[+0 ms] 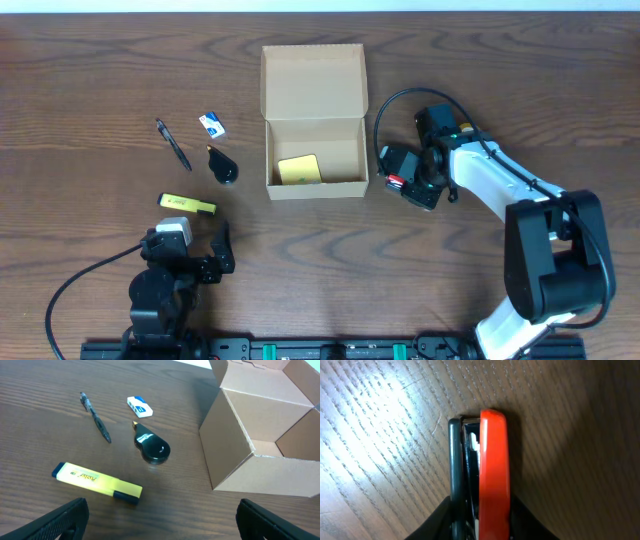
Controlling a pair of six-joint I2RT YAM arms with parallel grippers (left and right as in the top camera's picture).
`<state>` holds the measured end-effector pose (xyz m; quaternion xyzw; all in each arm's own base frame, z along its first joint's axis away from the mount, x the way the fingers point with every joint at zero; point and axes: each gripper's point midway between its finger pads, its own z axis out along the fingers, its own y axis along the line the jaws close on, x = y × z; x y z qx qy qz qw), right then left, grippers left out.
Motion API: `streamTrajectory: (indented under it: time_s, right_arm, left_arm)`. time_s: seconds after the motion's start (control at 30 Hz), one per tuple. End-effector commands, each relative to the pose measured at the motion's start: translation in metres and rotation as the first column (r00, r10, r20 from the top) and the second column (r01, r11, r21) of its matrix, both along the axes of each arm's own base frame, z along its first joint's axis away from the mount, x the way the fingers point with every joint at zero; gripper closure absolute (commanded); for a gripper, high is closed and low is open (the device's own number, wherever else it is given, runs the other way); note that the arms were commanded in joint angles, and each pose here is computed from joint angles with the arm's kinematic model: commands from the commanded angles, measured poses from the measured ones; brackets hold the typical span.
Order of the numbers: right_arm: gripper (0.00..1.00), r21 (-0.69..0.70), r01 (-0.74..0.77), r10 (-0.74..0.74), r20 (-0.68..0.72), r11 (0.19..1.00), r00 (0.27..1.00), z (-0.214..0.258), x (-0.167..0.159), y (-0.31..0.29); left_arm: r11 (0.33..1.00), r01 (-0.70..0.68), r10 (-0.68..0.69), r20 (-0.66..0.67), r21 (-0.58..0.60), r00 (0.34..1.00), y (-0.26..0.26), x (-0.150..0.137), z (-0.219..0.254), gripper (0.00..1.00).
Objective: Pack container
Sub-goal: 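Grasp the red-and-black stapler with the right gripper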
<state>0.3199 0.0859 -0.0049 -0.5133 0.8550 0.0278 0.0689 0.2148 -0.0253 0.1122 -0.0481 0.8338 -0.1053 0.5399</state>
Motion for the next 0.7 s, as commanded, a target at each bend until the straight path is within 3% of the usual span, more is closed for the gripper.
streamTrajectory:
  time_s: [0.0, 0.07, 0.13, 0.4, 0.67]
  right_arm:
    - [0.79, -0.014, 0.031, -0.031, -0.029, 0.999, 0.999, -0.007, -0.008, -0.006]
    - [0.85, -0.013, 0.054, -0.054, -0.030, 0.998, 0.998, -0.007, -0.008, -0.006]
    - [0.98, -0.011, 0.083, -0.083, -0.031, 0.997, 0.996, -0.007, -0.007, -0.006]
    - [0.99, 0.006, 0.372, -0.371, -0.038, 0.928, 0.928, -0.002, 0.002, -0.006]
    - [0.99, 0.043, 0.581, -0.583, 0.061, 0.813, 0.810, 0.063, 0.056, -0.008]
  left_arm:
    - [1.000, -0.008, 0.008, -0.007, 0.010, 1.000, 0.002, 0.000, -0.006, 0.05]
    - [1.000, -0.008, 0.008, -0.007, 0.010, 1.000, 0.002, 0.000, -0.006, 0.05]
    - [1.000, -0.008, 0.008, -0.007, 0.009, 1.000, 0.002, 0.000, -0.006, 0.05]
    - [1.000, -0.008, 0.008, -0.007, 0.010, 1.000, 0.002, 0.000, -0.006, 0.05]
    - [1.000, -0.008, 0.008, -0.007, 0.010, 1.000, 0.002, 0.000, -0.006, 0.04]
